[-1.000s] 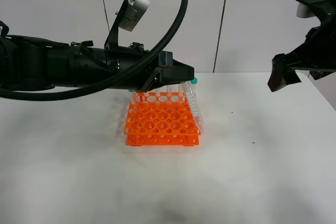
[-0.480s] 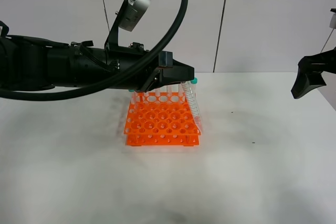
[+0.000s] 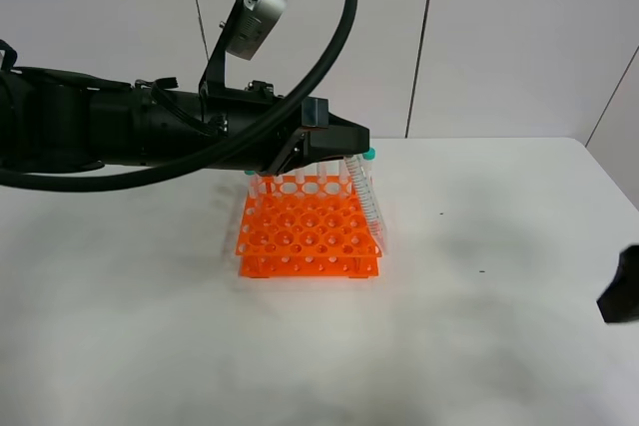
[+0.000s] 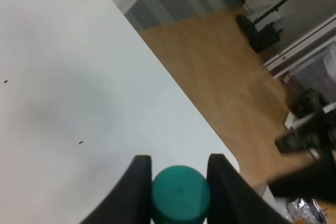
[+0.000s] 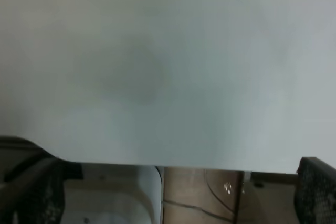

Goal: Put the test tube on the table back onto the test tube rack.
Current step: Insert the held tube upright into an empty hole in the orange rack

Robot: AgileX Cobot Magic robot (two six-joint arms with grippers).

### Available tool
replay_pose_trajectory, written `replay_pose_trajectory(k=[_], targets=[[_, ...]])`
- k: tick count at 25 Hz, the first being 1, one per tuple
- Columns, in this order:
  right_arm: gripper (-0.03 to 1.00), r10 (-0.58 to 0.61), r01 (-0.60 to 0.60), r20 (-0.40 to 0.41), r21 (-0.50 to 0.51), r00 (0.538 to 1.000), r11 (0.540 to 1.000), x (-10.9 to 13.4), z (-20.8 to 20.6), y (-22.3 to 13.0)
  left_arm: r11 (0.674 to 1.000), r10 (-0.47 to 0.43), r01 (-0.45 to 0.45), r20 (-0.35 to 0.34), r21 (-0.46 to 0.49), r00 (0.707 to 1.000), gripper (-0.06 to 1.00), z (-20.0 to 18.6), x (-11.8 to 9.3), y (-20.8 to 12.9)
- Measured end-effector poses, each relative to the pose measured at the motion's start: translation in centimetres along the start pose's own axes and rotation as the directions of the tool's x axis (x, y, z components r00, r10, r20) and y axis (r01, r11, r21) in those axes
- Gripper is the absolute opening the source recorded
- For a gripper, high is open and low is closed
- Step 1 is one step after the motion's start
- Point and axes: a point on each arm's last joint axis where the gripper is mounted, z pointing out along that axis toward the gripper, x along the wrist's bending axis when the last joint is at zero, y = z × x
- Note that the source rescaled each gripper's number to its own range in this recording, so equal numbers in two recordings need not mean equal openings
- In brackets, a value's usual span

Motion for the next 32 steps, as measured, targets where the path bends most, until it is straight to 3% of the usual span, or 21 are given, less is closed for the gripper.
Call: replay_pose_trajectory(k=[6,11,20,32], targets=[[0.94,-0.008,0.014,0.021,-0.279,1.0,0.96,0.3,0.1,-6.0,1.0,0.0,0.0,0.0,0.0,1.0,0.0,0.0,0.0,0.0],[0.94,-0.012,0.028,0.037,-0.487,0.999,0.873,0.6,-1.7,-8.4,1.0,0.0,0.0,0.0,0.0,1.0,0.0,0.0,0.0,0.0],[0.94,-0.034,0.052,0.041,-0.597,0.999,0.801,0.8,-2.7,-10.2,1.0,-0.001,0.001,0.0,-0.001,1.0,0.0,0.0,0.0,0.0],[0.94,-0.062,0.076,0.048,-0.748,0.997,0.659,1.0,-3.9,-13.3,1.0,0.0,0.0,0.001,0.0,1.0,0.0,0.0,0.0,0.0]])
